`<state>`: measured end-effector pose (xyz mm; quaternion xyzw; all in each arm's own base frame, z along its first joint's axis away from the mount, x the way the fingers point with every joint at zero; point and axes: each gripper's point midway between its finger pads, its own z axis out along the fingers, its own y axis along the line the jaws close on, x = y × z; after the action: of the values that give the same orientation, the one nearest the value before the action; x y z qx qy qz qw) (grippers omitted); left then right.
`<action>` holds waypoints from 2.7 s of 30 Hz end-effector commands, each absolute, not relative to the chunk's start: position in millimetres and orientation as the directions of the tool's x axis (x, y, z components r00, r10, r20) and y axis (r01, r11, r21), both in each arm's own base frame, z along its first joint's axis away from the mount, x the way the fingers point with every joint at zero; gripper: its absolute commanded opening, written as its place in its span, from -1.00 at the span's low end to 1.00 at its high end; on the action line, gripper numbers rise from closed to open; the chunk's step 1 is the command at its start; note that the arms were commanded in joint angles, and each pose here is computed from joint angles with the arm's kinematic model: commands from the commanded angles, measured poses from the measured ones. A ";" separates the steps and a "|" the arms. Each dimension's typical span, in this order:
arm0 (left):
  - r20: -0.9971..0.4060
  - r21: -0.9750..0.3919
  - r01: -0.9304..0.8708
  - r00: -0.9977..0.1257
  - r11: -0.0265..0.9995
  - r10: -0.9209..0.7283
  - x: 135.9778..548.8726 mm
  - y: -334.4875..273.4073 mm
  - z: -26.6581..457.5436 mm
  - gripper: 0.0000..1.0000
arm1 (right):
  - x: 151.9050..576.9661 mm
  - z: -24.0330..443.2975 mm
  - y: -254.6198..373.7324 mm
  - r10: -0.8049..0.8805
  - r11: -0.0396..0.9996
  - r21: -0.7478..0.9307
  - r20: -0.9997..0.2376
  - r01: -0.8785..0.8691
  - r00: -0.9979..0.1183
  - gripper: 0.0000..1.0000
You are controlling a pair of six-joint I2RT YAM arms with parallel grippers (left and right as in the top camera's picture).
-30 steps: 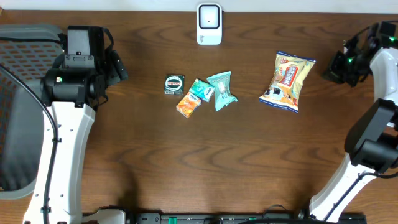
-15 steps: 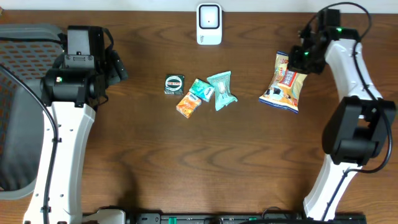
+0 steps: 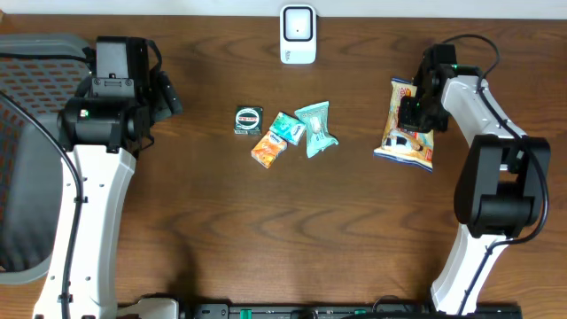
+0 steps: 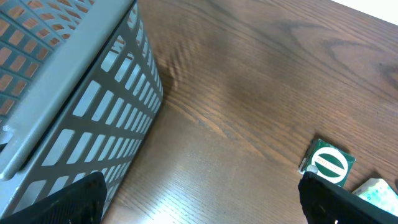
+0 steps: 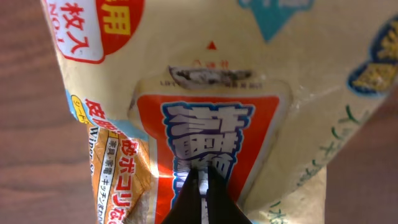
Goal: Scan the item barcode
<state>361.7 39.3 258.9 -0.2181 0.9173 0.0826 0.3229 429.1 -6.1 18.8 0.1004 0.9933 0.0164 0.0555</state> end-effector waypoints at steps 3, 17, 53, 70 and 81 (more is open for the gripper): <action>-0.629 0.030 -0.454 -0.701 0.890 -0.336 361.6 42.7 259.0 0.96 | 426.6 30.8 -6.6 0.215 0.977 0.029 -0.093 0.213 -0.972 -0.98; -0.629 0.030 -0.454 -0.701 0.890 -0.336 361.6 42.7 259.0 0.96 | 407.7 102.5 9.2 0.164 0.982 0.094 0.002 0.163 -0.986 -0.98; -0.629 0.030 -0.454 -0.701 0.890 -0.336 361.6 42.7 259.0 0.96 | 430.6 78.7 -4.4 0.153 0.987 -0.035 -0.118 0.158 -0.981 -0.98; -0.629 0.030 -0.454 -0.701 0.890 -0.336 361.6 42.7 259.0 0.95 | 382.1 26.6 25.0 0.177 0.978 0.105 0.061 0.183 -0.982 -0.98; -0.629 0.030 -0.454 -0.701 0.890 -0.336 361.6 42.7 259.0 0.96 | 491.9 126.9 -3.6 0.181 0.984 0.064 -0.358 0.169 -0.916 -0.98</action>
<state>361.7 39.3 258.9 -0.2181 0.9173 0.0826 0.3229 477.0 12.6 108.8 0.0816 0.9851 0.0445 0.1446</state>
